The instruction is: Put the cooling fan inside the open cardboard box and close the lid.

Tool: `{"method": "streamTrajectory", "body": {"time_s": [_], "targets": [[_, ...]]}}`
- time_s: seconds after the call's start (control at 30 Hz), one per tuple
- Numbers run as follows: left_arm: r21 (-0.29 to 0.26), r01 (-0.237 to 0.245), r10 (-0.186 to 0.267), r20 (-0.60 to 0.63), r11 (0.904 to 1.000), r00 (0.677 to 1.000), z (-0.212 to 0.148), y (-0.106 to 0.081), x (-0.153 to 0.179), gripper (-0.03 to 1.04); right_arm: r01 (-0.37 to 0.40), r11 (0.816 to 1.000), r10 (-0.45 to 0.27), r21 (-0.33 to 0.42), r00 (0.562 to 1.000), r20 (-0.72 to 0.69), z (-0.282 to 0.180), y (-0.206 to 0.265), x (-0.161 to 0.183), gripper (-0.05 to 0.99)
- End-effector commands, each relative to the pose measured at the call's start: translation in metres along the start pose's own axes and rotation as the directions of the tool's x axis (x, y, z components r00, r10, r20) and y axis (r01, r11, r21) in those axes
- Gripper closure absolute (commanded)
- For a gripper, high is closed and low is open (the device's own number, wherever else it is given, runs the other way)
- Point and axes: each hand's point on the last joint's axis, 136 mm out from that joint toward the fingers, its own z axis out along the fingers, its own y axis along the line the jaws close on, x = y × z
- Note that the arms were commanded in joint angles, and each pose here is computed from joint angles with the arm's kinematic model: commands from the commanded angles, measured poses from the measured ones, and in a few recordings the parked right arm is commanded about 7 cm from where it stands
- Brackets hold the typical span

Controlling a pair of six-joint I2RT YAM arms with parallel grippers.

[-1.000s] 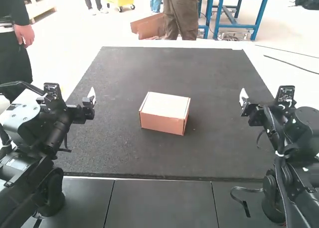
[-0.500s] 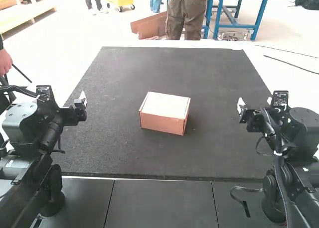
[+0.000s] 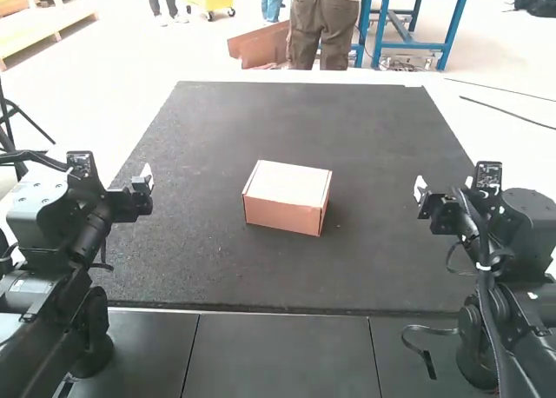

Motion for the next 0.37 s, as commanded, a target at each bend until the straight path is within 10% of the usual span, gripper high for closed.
{"method": "streamTrajectory", "body": {"time_s": [0.0, 0.33], "targets": [[0.007, -0.011, 0.011, 0.014, 0.9999, 1.000, -0.0002, -0.0010, -0.0013, 0.05, -0.014, 1.000, 0.014, 0.024, 1.000, 0.009, -0.0006, -0.0053, -0.0010, 0.02], [0.008, -0.010, 0.010, 0.015, 0.9999, 1.000, -0.0003, -0.0012, -0.0017, 0.05, -0.014, 1.000, 0.014, 0.024, 1.000, 0.009, -0.0006, -0.0052, -0.0010, 0.02]]}}
